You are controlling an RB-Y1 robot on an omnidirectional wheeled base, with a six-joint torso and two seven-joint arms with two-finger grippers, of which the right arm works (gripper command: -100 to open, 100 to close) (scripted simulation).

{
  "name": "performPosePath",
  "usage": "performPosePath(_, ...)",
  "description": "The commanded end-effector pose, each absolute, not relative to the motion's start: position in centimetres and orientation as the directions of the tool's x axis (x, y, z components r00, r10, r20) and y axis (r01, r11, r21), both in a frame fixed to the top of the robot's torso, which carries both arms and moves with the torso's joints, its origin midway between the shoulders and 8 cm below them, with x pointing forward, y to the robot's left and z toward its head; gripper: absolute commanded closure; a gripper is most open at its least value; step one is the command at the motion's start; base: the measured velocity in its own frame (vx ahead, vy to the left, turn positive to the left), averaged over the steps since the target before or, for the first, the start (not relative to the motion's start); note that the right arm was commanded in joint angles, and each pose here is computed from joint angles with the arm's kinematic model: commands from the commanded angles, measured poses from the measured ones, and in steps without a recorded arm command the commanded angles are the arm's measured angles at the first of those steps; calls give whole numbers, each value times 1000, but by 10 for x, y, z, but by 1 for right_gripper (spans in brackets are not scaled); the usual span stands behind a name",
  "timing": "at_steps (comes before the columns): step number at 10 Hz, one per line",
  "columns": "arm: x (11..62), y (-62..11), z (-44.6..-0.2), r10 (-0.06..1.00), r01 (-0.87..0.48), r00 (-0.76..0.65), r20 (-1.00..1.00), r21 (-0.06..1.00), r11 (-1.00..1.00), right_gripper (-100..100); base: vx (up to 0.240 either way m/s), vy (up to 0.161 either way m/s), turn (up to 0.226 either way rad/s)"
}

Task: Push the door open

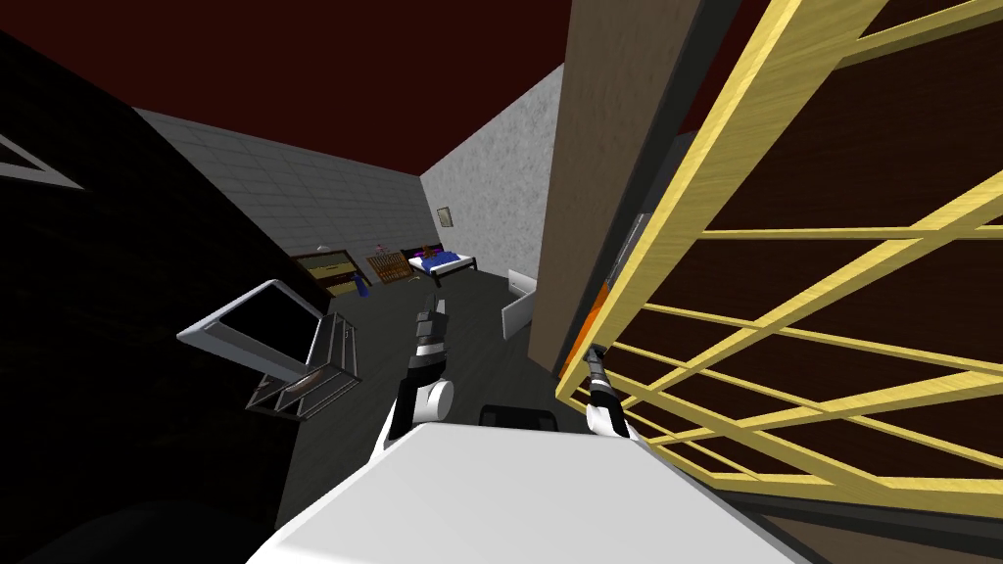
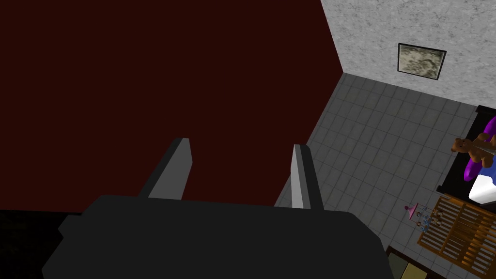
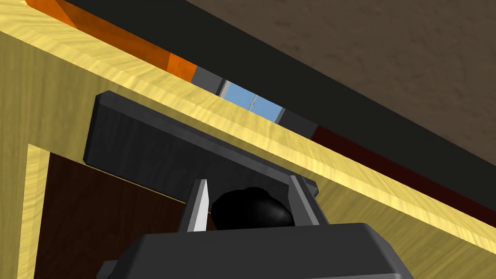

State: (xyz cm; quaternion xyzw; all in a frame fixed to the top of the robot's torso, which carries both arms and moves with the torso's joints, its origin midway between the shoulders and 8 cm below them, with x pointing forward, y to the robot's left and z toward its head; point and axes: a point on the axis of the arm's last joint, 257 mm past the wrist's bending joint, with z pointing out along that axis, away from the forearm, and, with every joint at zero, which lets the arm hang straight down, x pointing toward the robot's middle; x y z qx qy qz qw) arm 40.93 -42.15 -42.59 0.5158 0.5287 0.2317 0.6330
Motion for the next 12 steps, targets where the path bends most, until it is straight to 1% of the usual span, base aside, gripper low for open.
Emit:
performPosePath(1,393,-441,-429,827,275,354,-437,894,354,100,-23,-13,32)
performPosePath(9,401,-436,-426,887,178,400,-231,969,173,100,-73,-28,64)
performPosePath(12,401,-436,-426,889,173,402,-221,971,163,100,-29,-7,-1)
